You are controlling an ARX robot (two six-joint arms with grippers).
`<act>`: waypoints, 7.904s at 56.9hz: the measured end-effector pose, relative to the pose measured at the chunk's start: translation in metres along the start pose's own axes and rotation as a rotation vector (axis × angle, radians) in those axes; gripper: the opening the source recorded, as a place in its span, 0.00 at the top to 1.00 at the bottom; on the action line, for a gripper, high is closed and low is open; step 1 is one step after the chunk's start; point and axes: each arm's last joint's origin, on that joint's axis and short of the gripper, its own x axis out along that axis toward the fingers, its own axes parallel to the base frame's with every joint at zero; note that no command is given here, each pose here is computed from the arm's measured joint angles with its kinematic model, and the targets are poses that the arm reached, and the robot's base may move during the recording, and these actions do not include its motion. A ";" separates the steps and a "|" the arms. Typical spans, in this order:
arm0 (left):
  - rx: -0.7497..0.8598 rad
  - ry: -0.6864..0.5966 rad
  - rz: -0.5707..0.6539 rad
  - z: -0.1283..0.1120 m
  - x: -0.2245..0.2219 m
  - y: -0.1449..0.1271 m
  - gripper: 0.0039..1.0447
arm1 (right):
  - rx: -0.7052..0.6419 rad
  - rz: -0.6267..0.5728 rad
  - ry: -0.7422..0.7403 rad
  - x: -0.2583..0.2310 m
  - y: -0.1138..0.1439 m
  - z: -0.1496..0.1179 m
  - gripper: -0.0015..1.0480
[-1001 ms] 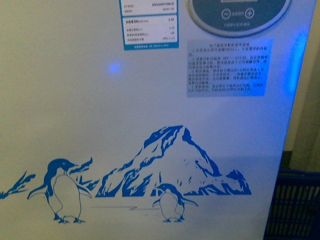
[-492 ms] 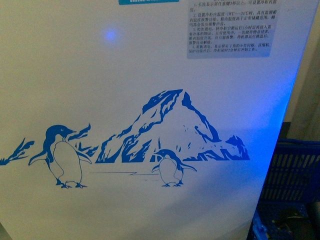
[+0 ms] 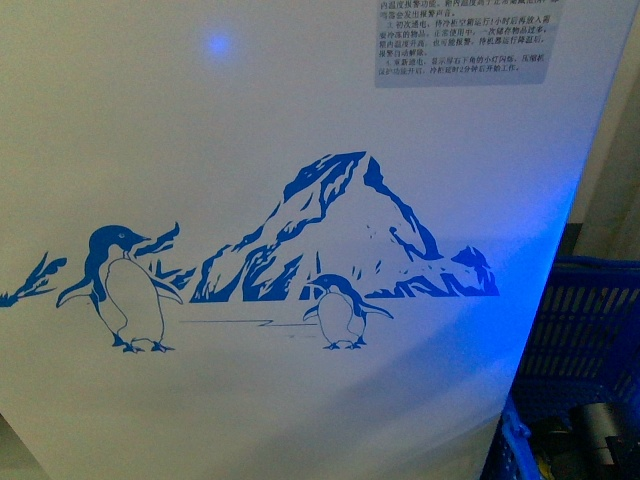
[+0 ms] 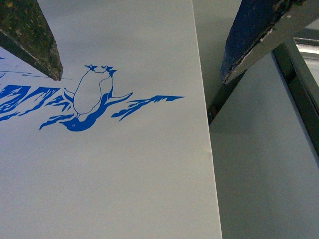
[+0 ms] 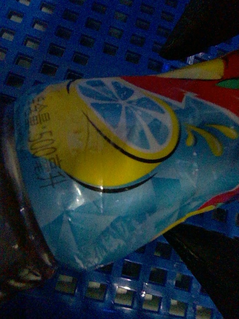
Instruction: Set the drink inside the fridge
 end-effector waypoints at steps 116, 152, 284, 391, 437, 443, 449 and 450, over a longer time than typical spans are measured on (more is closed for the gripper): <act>0.000 0.000 0.000 0.000 0.000 0.000 0.08 | 0.606 -0.241 -1.184 -0.527 -0.034 -0.056 0.62; 0.000 0.000 -0.001 0.000 0.000 0.000 0.08 | 0.603 -0.253 -1.162 -0.521 -0.033 -0.058 0.62; 0.792 -0.065 -0.949 0.026 0.207 -0.016 0.08 | 0.600 -0.255 -1.164 -0.522 -0.033 -0.058 0.62; 0.944 -0.266 -0.214 0.088 0.434 -0.089 0.08 | 0.600 -0.254 -1.164 -0.522 -0.033 -0.058 0.62; -0.008 0.019 0.005 0.033 0.078 0.001 0.84 | -0.133 -0.077 -0.878 -0.535 -0.025 0.010 0.62; -0.009 0.012 0.005 0.029 0.070 0.001 0.98 | -0.335 -0.122 -0.916 -0.541 -0.018 0.061 0.62; -0.005 0.016 0.005 0.023 0.063 0.001 0.98 | -0.596 -0.155 -0.882 -0.532 0.001 0.112 0.62; -0.005 0.016 0.005 0.022 0.061 0.001 0.98 | -0.643 -0.157 -0.873 -0.529 0.006 0.121 0.62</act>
